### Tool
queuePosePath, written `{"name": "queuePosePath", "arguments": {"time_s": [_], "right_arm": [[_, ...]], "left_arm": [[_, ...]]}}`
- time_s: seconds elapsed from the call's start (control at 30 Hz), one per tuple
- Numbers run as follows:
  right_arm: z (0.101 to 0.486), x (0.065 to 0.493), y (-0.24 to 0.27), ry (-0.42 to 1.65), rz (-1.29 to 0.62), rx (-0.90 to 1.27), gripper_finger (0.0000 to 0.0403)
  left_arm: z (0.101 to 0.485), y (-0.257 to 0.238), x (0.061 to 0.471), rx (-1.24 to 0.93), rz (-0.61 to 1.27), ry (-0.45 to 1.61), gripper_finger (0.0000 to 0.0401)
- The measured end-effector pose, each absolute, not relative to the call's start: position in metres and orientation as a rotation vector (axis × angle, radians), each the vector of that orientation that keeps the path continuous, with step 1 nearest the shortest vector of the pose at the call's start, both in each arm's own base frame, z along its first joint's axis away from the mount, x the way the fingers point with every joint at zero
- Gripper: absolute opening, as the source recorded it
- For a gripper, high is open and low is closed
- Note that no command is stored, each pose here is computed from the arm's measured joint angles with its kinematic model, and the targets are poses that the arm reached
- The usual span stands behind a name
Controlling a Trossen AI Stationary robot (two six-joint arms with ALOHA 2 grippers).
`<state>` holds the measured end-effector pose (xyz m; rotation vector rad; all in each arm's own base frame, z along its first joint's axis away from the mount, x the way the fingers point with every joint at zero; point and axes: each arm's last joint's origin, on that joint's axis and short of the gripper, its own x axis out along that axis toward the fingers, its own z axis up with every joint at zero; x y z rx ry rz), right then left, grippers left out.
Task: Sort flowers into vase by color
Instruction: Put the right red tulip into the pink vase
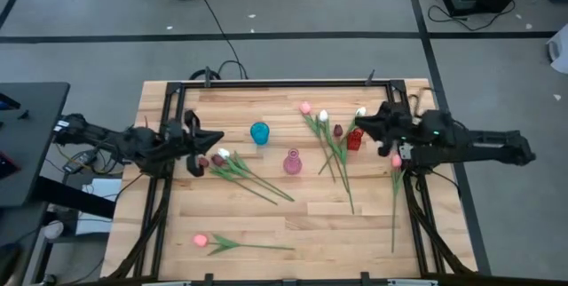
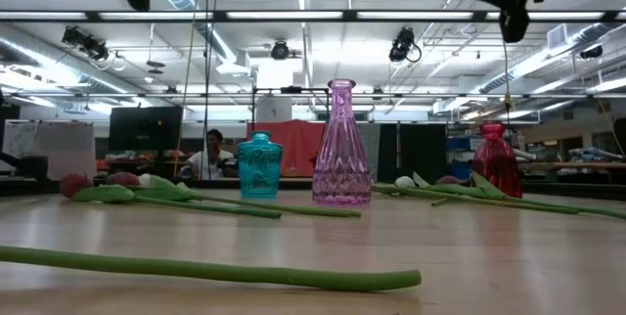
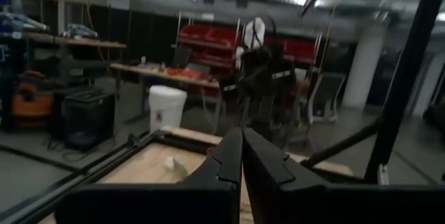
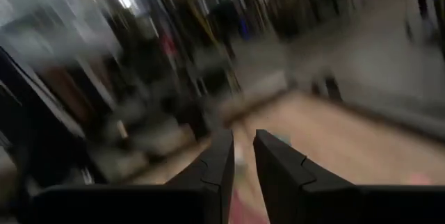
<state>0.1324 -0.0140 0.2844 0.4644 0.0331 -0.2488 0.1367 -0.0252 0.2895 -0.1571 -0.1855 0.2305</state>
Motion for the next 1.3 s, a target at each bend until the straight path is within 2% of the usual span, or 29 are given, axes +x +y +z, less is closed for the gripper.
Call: {"name": "queuePosePath", "arguments": {"time_s": [0.23,0.37,0.47,0.67,0.8,0.93,1.2,1.3], "right_arm": [[0.271,0.189,0.012,0.635,-0.356,0.513,0.0071],[0.26,0.207,0.028,0.892,-0.481,0.581,0.0071],[0.25,0.217,0.036,1.008,-0.544,0.633,0.0071],[0.22,0.226,0.044,1.127,-0.69,0.679,0.0072],[0.199,0.227,0.046,1.184,-0.778,0.646,0.0086],[0.186,0.23,0.049,1.159,-0.851,0.574,0.0119],[0.168,0.241,0.052,1.192,-0.869,0.586,0.0222],[0.16,0.245,0.051,1.212,-0.881,0.609,0.0237]], "left_arm": [[0.285,-0.031,0.155,-0.126,0.233,-0.112,0.0019],[0.286,-0.031,0.156,-0.127,0.233,-0.115,0.0019],[0.286,-0.031,0.155,-0.128,0.232,-0.116,0.0019],[0.289,-0.03,0.155,-0.142,0.248,-0.146,0.0019],[0.289,-0.03,0.155,-0.125,0.254,-0.141,0.0025],[0.288,-0.03,0.155,-0.085,0.275,-0.128,0.0039],[0.287,-0.029,0.156,-0.054,0.291,-0.118,0.0083],[0.285,-0.03,0.156,-0.056,0.29,-0.102,0.009]]}}
